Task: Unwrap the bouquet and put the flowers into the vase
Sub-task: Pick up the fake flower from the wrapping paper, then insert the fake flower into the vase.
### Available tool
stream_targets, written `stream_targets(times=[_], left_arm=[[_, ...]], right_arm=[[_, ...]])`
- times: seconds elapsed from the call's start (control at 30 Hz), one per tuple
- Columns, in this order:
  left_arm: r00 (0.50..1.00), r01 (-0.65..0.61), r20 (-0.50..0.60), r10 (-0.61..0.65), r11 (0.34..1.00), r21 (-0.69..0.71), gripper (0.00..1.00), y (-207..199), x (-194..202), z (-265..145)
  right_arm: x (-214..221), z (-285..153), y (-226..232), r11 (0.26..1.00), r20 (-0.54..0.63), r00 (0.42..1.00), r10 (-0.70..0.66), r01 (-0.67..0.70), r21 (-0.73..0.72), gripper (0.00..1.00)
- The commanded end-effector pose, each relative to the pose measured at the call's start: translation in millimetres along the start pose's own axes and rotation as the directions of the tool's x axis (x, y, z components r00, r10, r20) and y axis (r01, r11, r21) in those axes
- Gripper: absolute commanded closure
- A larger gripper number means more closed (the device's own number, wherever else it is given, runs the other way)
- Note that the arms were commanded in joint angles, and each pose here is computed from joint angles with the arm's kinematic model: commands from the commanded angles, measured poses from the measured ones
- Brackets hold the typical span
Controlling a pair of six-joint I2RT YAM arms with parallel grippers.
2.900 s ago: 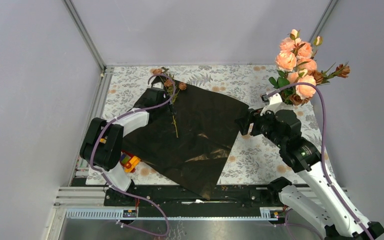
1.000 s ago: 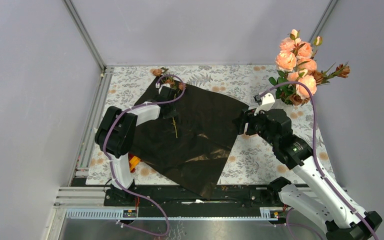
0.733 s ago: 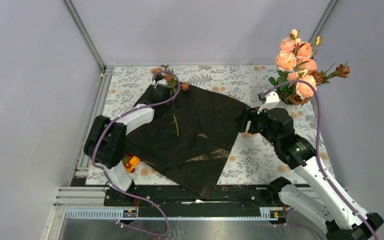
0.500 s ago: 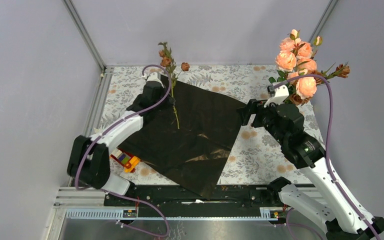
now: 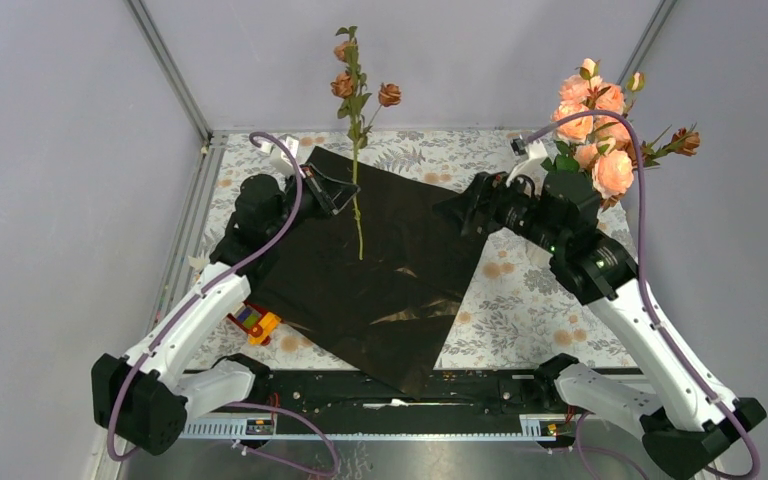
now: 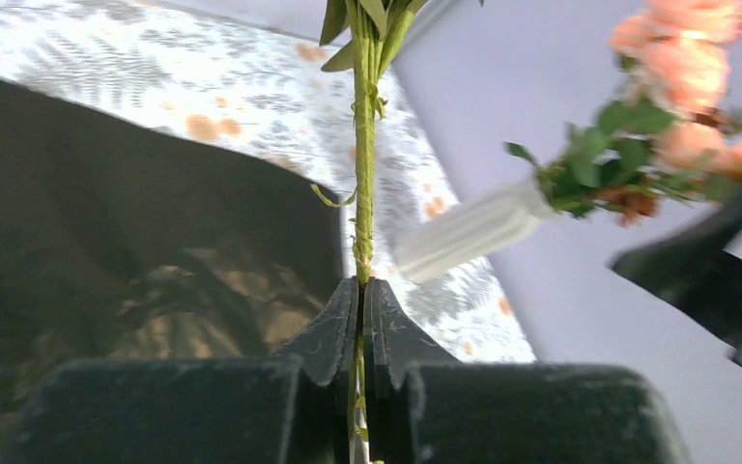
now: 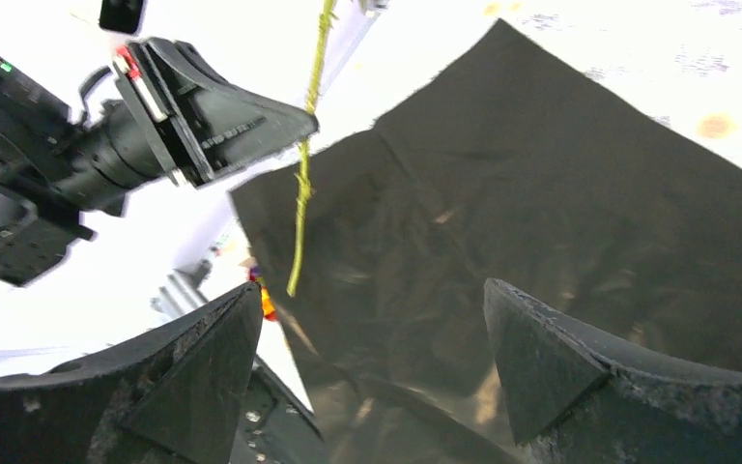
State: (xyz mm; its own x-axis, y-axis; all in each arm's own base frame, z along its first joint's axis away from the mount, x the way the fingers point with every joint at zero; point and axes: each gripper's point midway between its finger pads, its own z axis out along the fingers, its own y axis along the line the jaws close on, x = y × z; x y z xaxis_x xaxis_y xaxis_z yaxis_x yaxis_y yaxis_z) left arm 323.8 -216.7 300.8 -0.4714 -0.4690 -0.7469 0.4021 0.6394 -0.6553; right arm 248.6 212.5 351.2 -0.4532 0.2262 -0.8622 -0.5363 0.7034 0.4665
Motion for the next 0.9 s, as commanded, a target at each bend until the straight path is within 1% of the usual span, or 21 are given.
stream_targets(times=[0.0,0.13,0.23,0.33,0.43,0.57,0.7,0.87], left_arm=[[0.998,0.056,-0.018,-0.053,0.954,0.295,1.0,-71.0,-10.4,-24.2],[0.998,0.055,-0.007,-0.058,0.913,0.405,1.0,-100.3,-16.2,-42.3],[0.999,0.048,-0.015,-0.046,0.885,0.464,1.0,-116.3,-16.4,-52.2],[0.998,0.054,-0.017,-0.053,0.849,0.525,1.0,-129.6,-15.9,-60.3],[0.998,0.056,-0.028,-0.049,0.815,0.577,1.0,-140.8,-12.4,-66.0],[0.997,0.072,-0.04,-0.06,0.793,0.604,1.0,-145.7,-7.1,-67.7],[0.997,0.083,-0.043,-0.071,0.782,0.618,1.0,-149.9,-6.9,-68.7],[0.997,0.073,-0.033,-0.067,0.774,0.629,1.0,-153.4,-8.1,-71.5]], right_arm=[[-33.4,9.8,53.0,0.97,0.032,0.994,0.102,-0.093,-0.226,0.1],[-49.0,22.7,73.7,0.935,0.027,0.989,0.148,-0.131,-0.329,0.13],[-54.5,34.4,81.0,0.923,0.01,0.985,0.171,-0.157,-0.352,0.16],[-66.2,41.3,95.6,0.905,0.028,0.985,0.171,-0.146,-0.399,0.19],[-72.6,49.7,100.2,0.905,0.045,0.982,0.183,-0.15,-0.398,0.24],[-81.2,55.5,107.3,0.894,0.084,0.974,0.212,-0.159,-0.419,0.29],[-78.5,61.1,115.6,0.889,0.078,0.976,0.204,-0.151,-0.432,0.33],[-73.3,70.4,115.6,0.889,0.062,0.975,0.216,-0.17,-0.426,0.44]])
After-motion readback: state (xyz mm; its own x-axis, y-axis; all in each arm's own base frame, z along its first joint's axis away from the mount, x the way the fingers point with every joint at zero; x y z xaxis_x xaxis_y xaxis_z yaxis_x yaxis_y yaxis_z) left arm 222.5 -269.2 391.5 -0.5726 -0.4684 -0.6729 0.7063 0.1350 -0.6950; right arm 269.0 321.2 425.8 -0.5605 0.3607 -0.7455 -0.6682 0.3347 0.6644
